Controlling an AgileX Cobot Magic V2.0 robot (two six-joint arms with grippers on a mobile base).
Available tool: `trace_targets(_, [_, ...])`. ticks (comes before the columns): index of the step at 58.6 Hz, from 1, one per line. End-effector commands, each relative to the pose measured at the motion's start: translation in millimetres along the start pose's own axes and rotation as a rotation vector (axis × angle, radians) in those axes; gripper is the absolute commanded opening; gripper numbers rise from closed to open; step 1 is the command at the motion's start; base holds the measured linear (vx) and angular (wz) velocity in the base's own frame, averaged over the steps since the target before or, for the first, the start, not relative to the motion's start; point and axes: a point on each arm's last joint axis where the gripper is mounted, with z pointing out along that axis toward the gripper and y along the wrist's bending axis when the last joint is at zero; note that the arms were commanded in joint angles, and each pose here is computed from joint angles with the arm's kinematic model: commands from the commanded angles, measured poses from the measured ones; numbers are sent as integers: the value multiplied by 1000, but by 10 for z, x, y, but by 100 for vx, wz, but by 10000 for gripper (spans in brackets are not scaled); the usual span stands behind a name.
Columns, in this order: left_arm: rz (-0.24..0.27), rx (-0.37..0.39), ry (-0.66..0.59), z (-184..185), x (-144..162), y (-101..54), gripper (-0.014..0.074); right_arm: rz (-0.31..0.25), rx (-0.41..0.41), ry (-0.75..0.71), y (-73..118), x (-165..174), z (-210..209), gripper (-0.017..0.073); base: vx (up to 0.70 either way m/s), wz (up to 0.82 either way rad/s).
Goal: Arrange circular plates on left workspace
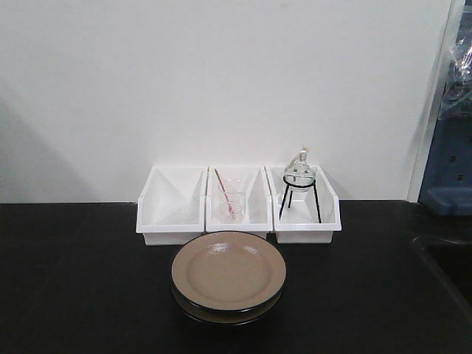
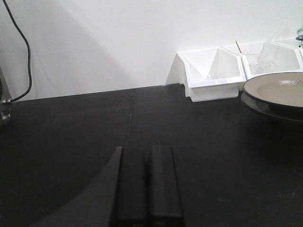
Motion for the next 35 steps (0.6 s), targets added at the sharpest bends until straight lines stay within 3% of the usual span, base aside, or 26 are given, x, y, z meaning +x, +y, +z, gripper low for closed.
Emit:
trace_targets(1, [-10, -13, -81, -8, -38, 10, 0, -8, 30, -55, -13, -120, 6, 0, 0, 0])
trace_targets(35, [-10, -13, -81, -8, -38, 10, 0, -9, 30, -55, -13, -120, 6, 0, 0, 0])
